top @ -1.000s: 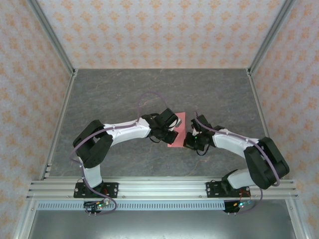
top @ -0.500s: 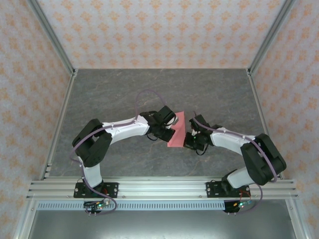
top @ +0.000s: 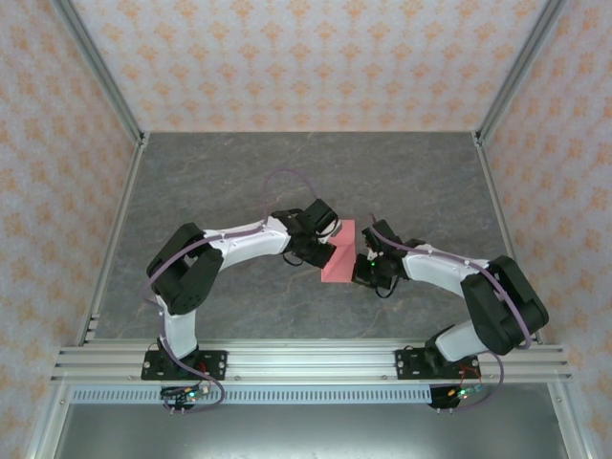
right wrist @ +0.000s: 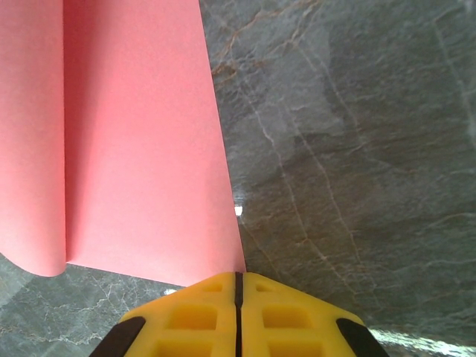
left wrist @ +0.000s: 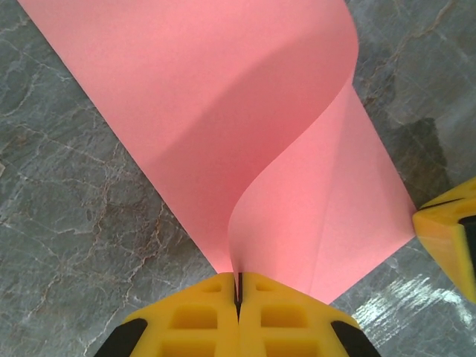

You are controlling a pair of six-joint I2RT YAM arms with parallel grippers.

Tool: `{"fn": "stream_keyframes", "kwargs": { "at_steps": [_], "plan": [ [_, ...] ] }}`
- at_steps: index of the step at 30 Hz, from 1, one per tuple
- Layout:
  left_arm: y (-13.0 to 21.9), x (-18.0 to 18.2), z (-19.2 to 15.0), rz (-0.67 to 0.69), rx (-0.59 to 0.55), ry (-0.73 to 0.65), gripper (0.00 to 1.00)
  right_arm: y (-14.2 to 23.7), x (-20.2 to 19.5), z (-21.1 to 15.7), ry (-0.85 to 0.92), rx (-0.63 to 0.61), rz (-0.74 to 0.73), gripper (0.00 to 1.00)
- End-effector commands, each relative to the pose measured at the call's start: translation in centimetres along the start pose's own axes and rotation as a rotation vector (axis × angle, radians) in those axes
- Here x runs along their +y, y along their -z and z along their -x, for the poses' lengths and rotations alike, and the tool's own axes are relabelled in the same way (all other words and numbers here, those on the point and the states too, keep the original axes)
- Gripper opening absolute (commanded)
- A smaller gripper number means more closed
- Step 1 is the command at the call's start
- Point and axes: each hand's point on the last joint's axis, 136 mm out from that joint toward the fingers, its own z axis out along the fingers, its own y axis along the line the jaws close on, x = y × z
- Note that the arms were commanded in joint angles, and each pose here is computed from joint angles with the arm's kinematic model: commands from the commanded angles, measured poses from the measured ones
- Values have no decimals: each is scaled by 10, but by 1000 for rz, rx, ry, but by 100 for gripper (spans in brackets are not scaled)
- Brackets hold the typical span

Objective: Fold a paper plane with a square sheet of paper (fold left side to right side)
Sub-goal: Fold the triangle a second time at the center of the table.

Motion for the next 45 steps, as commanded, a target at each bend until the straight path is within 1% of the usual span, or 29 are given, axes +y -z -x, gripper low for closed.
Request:
{"fn": "stream_keyframes", "kwargs": {
  "at_steps": [1,3,5,14,28,45],
  "plan": [
    [2,6,6,26,0,-7,2,-8,-20,-8,4,26,-93,8],
    [3,6,8,23,-4,-6,2,-8,-20,-8,3,27,-94,8],
    [-7,9,4,31,21,-2,2,-8,-21,-9,3,28,-96,8],
    [-15,13,6,47,32,-3,2,-9,-23,-10,1,36,-107,8],
    [-17,16,8,58,34,-1,2,-11,-24,-12,1,42,-109,8],
    [-25,20,3,72,52,1,2,-12,-25,-13,2,47,-117,8]
  ]
}}
